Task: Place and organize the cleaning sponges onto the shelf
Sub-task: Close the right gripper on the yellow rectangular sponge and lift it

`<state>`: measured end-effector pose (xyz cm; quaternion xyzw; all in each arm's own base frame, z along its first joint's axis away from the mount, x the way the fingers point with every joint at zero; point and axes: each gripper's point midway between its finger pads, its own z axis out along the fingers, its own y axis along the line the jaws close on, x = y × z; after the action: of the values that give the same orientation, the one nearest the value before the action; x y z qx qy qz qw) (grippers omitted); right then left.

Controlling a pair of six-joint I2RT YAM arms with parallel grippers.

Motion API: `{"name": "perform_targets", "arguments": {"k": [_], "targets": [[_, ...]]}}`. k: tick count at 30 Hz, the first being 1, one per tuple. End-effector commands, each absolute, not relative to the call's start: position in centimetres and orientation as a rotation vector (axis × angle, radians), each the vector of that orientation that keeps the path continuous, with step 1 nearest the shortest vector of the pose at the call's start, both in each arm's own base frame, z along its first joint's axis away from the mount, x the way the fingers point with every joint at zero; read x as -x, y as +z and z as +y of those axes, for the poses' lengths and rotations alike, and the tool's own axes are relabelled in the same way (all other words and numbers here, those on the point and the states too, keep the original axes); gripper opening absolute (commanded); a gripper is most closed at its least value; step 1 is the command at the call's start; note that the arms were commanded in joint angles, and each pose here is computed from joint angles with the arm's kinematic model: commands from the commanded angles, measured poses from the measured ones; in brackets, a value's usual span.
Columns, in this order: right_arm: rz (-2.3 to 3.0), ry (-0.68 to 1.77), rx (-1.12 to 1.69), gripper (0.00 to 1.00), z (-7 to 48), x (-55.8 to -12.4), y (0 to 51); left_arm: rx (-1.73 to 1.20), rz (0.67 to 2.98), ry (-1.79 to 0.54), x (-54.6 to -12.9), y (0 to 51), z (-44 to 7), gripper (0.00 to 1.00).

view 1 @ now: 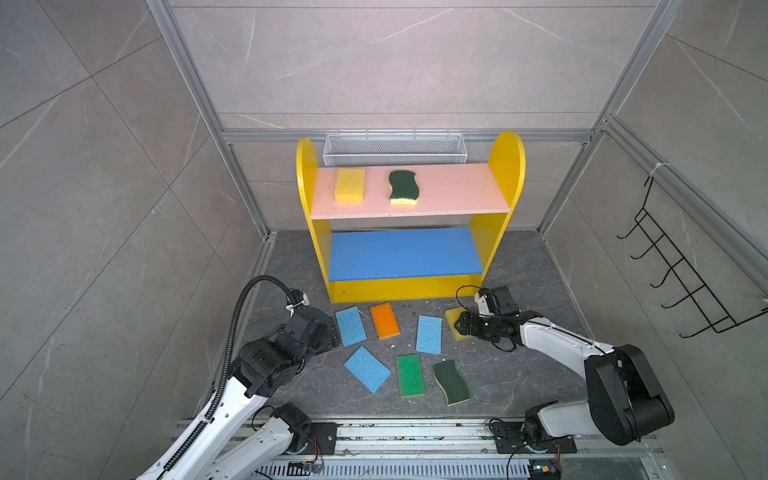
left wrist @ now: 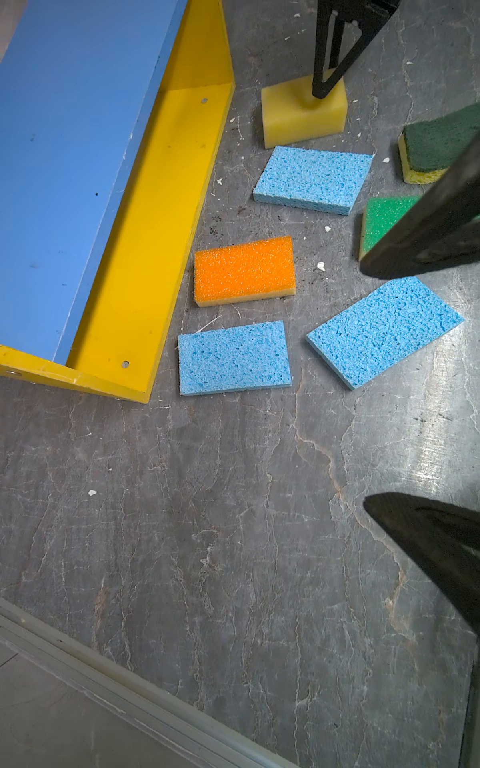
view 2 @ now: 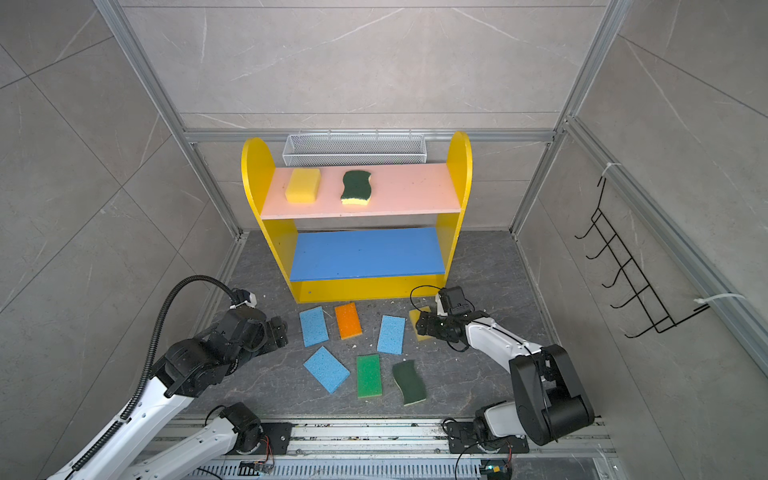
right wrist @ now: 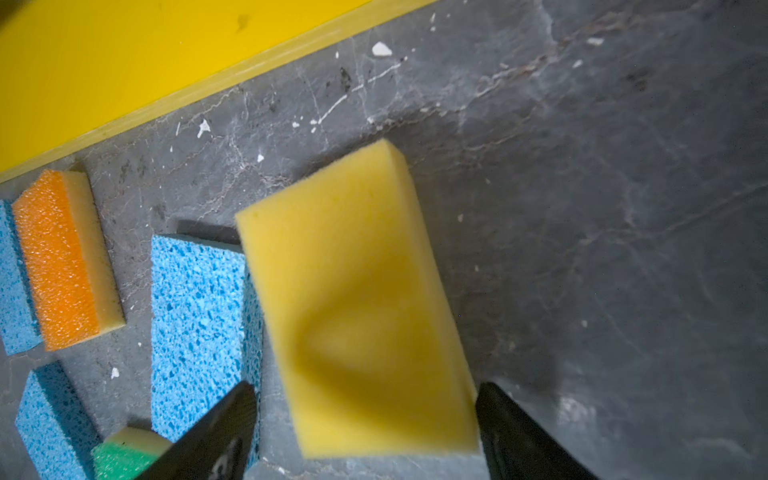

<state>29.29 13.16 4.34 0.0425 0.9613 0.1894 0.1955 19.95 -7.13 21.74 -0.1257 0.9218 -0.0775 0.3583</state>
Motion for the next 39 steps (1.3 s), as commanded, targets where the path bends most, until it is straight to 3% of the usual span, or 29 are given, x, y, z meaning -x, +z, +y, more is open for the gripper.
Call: {"name": "perform_targets", "arguments": {"k": [1,24,39], "targets": [[2.723,0.527,-0.095,0.85,13.9,-28.3,3.9,0.341,2.365,-0.236,-19.8,21.9,-7.2,0.83],[2.736,0.129,0.072,0.95,14.5,-28.3,4.1,0.348,2.367,-0.222,-19.2,21.2,-6.6,0.84],[2.754,0.008,0.055,0.93,14.2,-29.0,2.2,0.349,2.366,-0.21,-19.3,21.3,-6.5,0.84]]}}
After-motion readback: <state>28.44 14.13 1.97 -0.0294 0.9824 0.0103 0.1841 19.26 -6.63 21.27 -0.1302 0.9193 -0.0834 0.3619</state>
